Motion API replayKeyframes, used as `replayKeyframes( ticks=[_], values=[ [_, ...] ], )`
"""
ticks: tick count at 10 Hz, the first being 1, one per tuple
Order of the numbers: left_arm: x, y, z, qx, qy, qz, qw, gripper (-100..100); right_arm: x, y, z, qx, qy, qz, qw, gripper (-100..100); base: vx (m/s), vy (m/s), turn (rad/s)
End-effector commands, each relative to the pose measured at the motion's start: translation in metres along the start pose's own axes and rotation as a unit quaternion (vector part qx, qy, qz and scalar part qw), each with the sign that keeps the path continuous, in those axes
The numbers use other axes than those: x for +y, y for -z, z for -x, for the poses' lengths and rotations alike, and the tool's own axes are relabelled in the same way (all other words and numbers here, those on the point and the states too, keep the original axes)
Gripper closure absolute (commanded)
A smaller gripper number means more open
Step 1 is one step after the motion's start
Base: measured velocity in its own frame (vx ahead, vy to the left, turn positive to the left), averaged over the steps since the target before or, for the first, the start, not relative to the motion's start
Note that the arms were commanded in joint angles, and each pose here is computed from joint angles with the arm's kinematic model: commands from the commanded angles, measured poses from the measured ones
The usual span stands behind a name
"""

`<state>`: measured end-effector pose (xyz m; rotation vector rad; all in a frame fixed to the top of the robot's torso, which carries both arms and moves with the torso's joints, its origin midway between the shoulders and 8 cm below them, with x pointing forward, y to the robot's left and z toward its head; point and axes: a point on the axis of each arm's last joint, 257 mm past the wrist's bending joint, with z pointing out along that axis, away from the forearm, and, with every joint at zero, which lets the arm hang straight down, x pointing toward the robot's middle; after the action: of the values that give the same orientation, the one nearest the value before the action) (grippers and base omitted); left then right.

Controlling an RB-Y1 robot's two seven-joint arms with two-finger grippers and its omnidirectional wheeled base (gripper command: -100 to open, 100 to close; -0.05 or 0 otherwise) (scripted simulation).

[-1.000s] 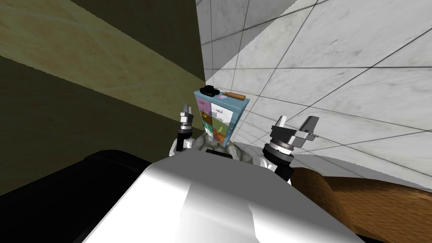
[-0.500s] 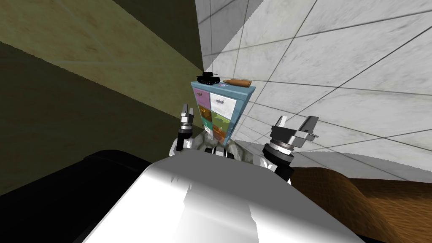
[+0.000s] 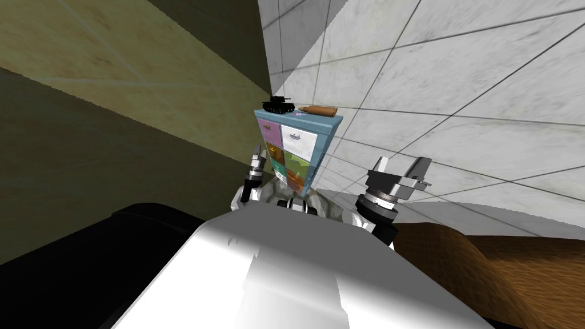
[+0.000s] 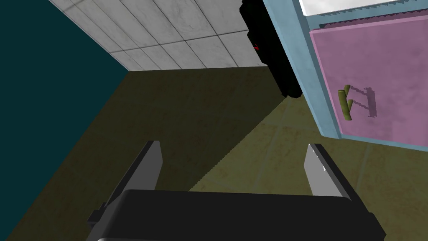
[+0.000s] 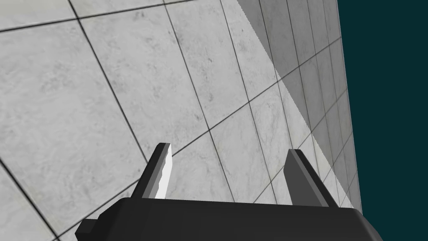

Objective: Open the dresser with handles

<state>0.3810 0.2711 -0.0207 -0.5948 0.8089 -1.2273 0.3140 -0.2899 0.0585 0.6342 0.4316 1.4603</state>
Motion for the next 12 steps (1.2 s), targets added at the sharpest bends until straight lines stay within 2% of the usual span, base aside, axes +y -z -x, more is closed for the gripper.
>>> replayKeyframes(
  ticks=[1,3,6,10,12],
  values=[
    [0.02,0.004,-0.01,0.013,-0.001,0.019,0.9997,-100,0.0,0.0,0.0,0.0,0.0,0.0,1.0,0,0.015,-0.012,-0.067],
    [0.037,0.007,-0.018,0.022,0.0,0.034,0.9992,-100,0.0,0.0,0.0,0.0,0.0,0.0,1.0,0,0.015,-0.011,-0.061],
    [0.073,0.017,-0.036,0.037,0.005,0.07,0.9969,-100,0.0,0.0,0.0,0.0,0.0,0.0,1.0,0,0.022,-0.014,-0.086],
    [0.098,0.025,-0.05,0.046,0.009,0.095,0.9944,-100,0.0,0.0,0.0,0.0,0.0,0.0,1.0,0,0.016,-0.012,-0.051],
    [0.115,0.032,-0.061,0.053,0.013,0.113,0.9921,-100,0.0,0.0,0.0,0.0,0.0,0.0,1.0,0,0.016,-0.008,-0.071]
  ],
)
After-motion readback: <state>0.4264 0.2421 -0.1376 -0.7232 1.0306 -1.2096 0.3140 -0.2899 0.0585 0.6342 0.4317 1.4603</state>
